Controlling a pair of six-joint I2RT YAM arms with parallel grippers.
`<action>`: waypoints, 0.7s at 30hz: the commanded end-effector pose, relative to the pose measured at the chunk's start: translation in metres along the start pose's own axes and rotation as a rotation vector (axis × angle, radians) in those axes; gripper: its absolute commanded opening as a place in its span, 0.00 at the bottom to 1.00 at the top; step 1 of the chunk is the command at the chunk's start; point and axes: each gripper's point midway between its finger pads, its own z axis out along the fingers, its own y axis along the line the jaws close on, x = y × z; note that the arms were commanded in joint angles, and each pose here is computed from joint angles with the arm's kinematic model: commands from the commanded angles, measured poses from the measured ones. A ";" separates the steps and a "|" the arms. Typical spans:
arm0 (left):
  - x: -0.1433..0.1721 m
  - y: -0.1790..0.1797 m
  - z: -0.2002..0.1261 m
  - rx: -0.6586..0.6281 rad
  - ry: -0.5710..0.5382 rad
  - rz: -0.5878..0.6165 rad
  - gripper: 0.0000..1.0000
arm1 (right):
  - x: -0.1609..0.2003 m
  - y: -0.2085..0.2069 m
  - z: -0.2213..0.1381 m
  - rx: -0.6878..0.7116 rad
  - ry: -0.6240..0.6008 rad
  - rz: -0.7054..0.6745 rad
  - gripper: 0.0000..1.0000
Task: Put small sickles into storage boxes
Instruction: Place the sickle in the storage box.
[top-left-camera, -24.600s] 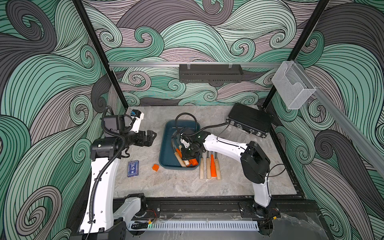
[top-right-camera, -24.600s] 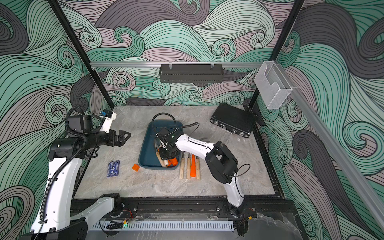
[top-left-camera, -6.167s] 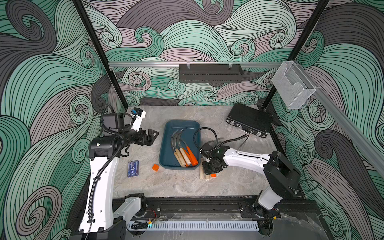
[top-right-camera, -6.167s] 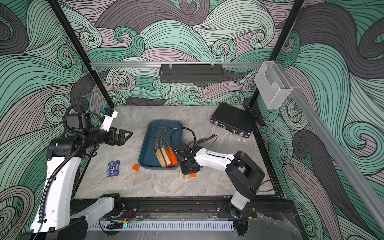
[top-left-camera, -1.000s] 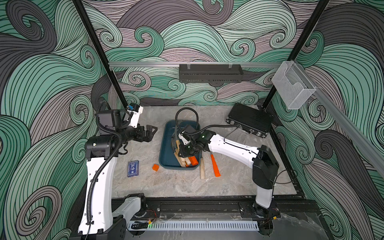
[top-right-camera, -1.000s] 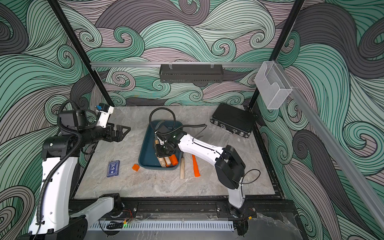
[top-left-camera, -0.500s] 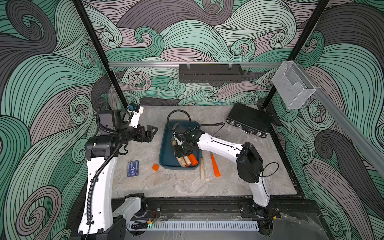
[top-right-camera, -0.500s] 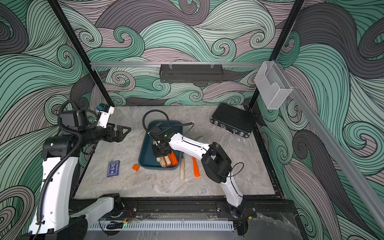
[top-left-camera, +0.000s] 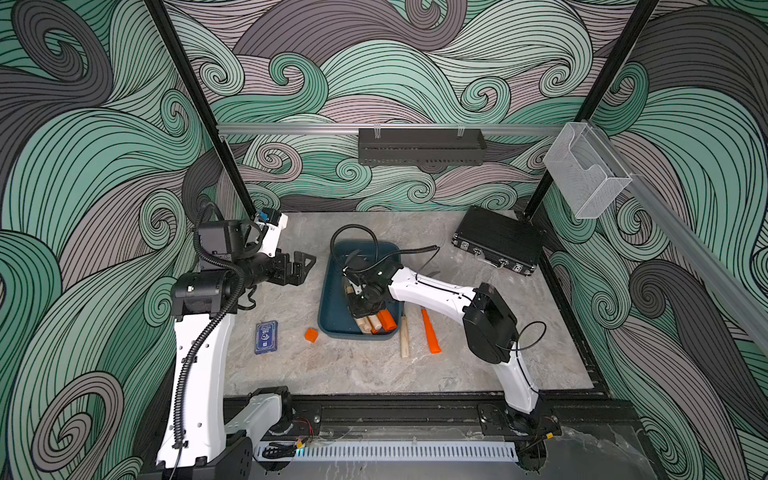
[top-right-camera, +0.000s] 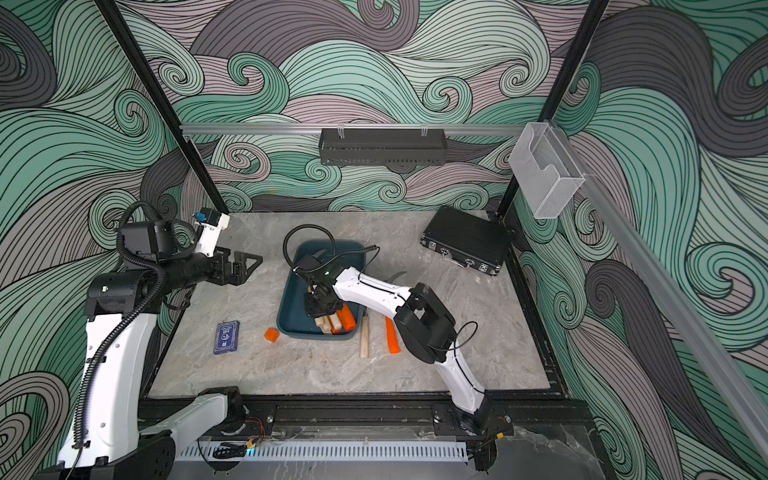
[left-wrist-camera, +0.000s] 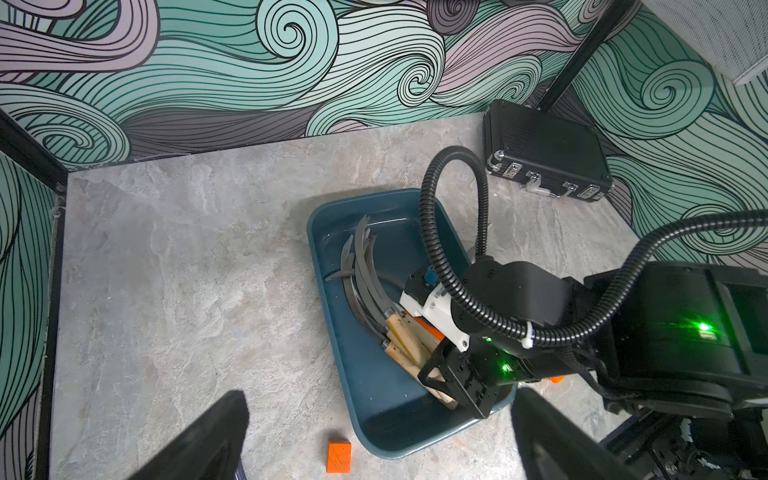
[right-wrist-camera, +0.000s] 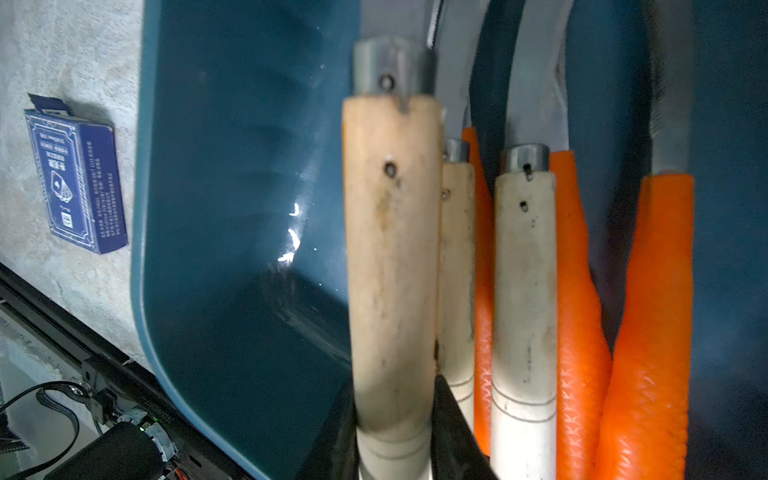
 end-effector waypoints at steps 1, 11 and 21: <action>0.003 -0.008 -0.004 0.028 0.001 0.008 0.99 | -0.002 0.000 0.005 0.023 0.001 -0.014 0.13; 0.003 -0.010 -0.006 0.036 0.001 0.011 0.99 | 0.010 -0.001 0.003 0.040 0.034 -0.009 0.16; 0.002 -0.012 -0.006 0.046 0.000 0.001 0.99 | 0.018 -0.005 0.011 0.070 0.066 -0.010 0.23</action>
